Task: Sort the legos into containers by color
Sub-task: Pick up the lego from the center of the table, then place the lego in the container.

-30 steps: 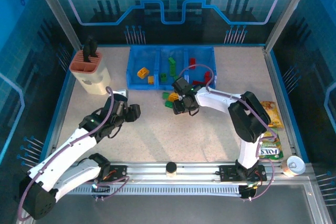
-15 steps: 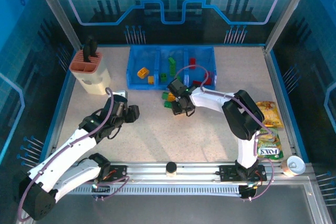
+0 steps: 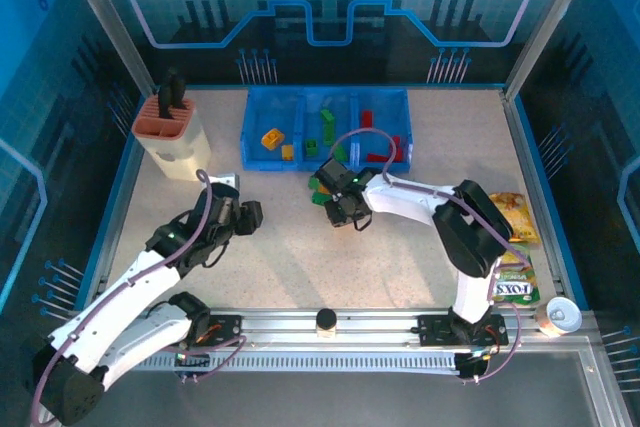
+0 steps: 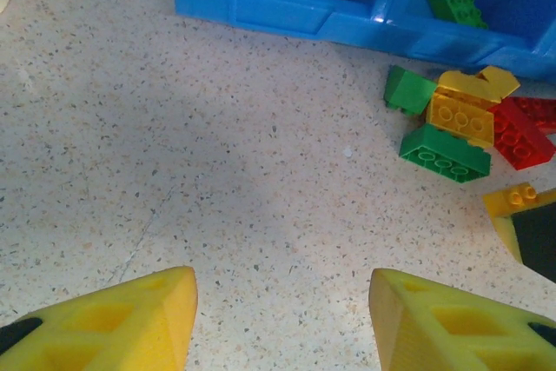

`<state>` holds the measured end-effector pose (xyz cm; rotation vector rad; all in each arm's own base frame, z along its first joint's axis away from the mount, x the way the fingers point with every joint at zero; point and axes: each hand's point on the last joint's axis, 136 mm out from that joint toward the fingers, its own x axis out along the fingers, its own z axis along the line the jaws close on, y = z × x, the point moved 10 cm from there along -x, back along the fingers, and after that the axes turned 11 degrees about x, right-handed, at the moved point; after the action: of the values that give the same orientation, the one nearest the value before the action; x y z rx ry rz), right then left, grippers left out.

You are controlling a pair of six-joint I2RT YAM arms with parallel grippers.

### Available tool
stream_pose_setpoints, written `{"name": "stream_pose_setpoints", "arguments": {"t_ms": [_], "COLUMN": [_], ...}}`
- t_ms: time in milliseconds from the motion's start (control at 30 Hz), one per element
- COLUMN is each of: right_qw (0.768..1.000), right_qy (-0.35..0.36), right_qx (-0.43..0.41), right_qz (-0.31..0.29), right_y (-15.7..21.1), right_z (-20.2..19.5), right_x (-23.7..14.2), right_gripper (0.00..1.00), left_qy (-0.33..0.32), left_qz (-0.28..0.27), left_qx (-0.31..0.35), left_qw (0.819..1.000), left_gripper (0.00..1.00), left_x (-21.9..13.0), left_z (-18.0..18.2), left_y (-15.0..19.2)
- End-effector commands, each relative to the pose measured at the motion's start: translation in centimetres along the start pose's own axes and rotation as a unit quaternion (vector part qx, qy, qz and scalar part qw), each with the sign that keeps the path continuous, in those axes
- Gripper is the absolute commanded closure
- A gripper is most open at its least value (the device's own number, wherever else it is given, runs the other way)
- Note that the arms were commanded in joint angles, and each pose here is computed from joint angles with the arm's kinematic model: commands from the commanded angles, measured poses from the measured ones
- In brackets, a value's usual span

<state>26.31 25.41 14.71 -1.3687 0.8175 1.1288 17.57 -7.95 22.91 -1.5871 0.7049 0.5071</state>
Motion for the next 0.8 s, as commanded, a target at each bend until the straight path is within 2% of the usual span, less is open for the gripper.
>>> {"name": "stream_pose_setpoints", "arguments": {"t_ms": [0, 133, 233, 500, 767], "right_qw": [0.997, 0.991, 0.987, 0.982, 0.979], "right_qy": [-0.051, -0.097, -0.108, -0.131, -0.149], "right_qx": [-0.019, -0.049, -0.075, -0.098, -0.073], "right_qz": [-0.056, -0.082, -0.088, -0.096, -0.116], "right_y": [-1.6, -4.7, -7.7, -15.0, -18.9], "right_z": [1.5, 3.8, 6.0, 10.3, 10.8], "right_x": [-4.8, -7.0, -7.2, -4.8, -1.2], "right_gripper": [0.69, 0.69, 0.69, 0.68, 0.67], "left_qy": [-0.011, 0.003, 0.013, 0.039, 0.053], "left_qz": [-0.003, 0.001, 0.012, -0.005, 0.001], "left_qx": [-0.018, -0.036, -0.047, -0.067, -0.069], "left_qw": [1.000, 0.999, 0.999, 0.997, 0.996], "left_gripper": [0.45, 0.46, 0.48, 0.46, 0.45], "left_x": [-0.3, -0.5, -0.7, -3.5, -4.3], "left_z": [0.5, 0.4, 0.3, 0.9, 0.8], "left_y": [0.5, 0.7, 1.0, 1.7, 1.7]}}
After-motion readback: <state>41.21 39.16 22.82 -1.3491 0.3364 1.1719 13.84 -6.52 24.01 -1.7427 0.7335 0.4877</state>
